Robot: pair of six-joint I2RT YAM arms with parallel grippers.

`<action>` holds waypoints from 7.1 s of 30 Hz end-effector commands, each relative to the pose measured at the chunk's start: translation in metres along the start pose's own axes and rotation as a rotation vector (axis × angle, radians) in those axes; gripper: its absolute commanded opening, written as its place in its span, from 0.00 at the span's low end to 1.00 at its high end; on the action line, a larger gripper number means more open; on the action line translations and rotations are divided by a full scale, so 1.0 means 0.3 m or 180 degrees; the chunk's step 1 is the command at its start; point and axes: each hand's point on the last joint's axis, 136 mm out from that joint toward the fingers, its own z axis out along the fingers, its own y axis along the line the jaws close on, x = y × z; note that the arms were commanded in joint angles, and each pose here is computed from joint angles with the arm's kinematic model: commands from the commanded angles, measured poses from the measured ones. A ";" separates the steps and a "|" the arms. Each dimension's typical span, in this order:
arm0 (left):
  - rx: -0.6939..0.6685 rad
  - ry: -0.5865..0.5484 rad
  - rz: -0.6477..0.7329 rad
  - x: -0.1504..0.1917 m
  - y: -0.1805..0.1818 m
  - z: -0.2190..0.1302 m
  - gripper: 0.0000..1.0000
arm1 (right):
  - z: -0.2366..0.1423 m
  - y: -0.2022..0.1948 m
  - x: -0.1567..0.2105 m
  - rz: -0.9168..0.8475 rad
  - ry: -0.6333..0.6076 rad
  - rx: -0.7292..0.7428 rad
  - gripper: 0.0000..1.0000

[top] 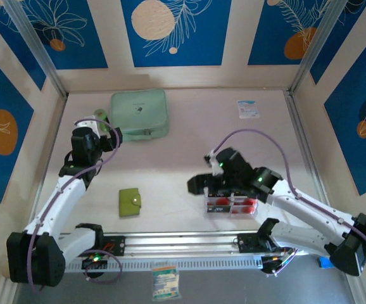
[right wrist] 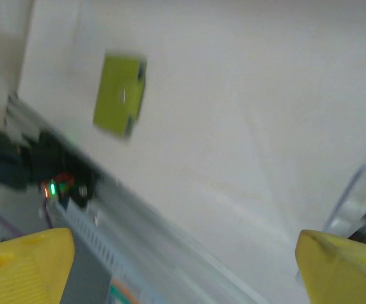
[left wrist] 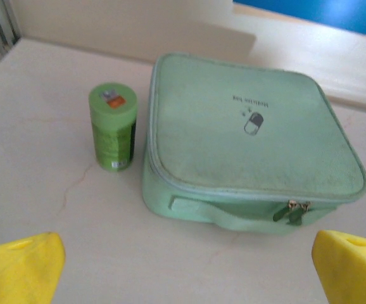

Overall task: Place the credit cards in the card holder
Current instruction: Move the storage box to the middle-right of the table, then pick up the card holder from the bottom-left of the table.

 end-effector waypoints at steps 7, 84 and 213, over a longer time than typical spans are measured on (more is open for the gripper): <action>0.0171 0.0068 -0.0074 -0.026 -0.057 0.007 1.00 | 0.040 -0.151 0.317 0.0569 0.0640 0.0935 0.90; 0.0396 0.0015 -0.0154 -0.036 -0.156 -0.042 1.00 | 0.083 -0.662 -0.176 0.1461 -0.0772 0.1595 0.95; 0.1715 0.0419 -0.0928 0.021 -0.426 -0.115 1.00 | 0.152 0.133 -0.218 0.0546 -0.0366 -0.1180 0.00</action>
